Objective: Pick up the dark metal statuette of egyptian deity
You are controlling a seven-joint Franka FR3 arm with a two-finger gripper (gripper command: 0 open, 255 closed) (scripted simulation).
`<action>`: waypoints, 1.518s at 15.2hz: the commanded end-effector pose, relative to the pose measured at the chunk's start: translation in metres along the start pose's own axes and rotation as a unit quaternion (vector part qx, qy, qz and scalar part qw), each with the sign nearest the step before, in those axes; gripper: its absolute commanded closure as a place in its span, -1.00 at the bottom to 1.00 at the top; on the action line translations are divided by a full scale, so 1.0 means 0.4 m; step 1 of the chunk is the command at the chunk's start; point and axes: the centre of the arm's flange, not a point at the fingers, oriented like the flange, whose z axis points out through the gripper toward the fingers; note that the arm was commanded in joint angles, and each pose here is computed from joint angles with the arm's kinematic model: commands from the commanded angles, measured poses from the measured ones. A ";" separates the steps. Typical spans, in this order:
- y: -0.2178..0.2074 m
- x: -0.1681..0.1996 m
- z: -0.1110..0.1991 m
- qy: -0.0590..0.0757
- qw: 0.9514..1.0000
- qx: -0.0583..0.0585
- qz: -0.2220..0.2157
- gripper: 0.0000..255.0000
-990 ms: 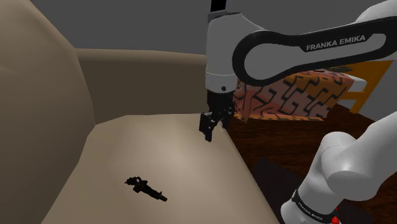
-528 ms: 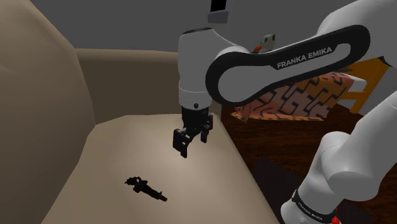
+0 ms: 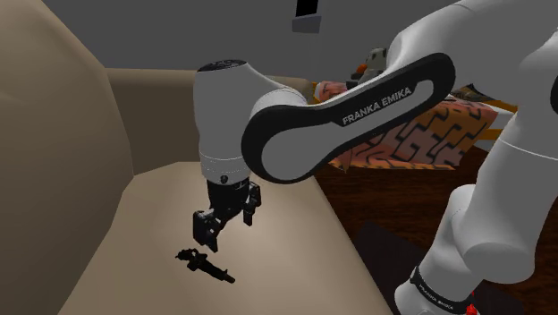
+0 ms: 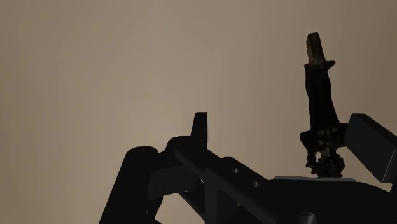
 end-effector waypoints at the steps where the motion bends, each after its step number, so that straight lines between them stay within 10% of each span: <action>1: -0.053 0.022 0.021 0.003 1.000 0.003 -0.003 -1.00; 14: -0.155 0.053 0.152 0.009 1.000 0.008 -0.010 -1.00; 15: -0.159 0.051 0.153 0.009 1.000 0.008 -0.010 1.00; 23: -0.160 0.049 0.152 0.009 1.000 0.008 -0.010 1.00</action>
